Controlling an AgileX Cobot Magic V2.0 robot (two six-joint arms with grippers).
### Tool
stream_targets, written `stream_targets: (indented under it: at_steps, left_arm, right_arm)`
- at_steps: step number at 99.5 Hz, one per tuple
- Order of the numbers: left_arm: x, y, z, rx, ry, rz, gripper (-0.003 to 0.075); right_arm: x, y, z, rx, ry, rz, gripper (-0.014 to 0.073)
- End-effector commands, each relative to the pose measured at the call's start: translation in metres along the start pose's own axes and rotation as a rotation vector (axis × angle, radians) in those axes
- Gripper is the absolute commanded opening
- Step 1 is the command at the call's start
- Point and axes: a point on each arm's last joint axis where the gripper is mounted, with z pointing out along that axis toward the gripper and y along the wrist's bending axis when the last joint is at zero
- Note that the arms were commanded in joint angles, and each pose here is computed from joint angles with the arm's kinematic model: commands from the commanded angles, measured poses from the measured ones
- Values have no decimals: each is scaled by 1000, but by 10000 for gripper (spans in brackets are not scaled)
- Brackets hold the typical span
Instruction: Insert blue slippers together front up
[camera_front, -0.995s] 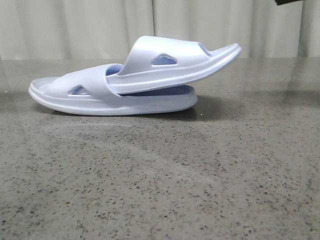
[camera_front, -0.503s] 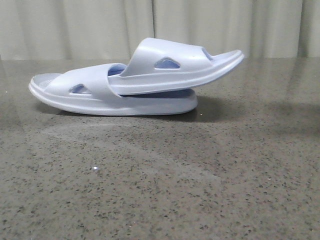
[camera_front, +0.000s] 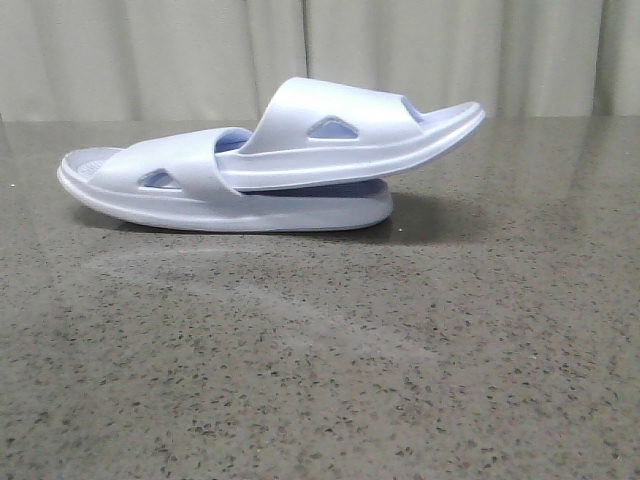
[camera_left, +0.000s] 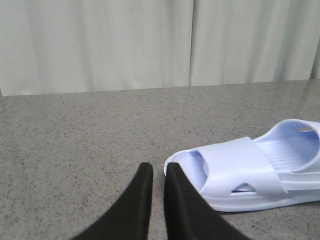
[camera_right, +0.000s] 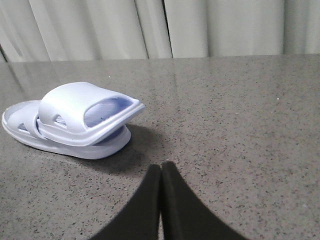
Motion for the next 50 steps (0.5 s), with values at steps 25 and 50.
stream_targets:
  at_steps: [25, 50]
  left_arm:
    - [-1, -1, -23, 15, -119, -175, 15]
    - [-1, -1, -23, 15, -118, -183, 15]
  right_arm:
    - [-6, -5, -7, 62, -111, 72, -78]
    - [-6, -5, -7, 62, -111, 72, -78]
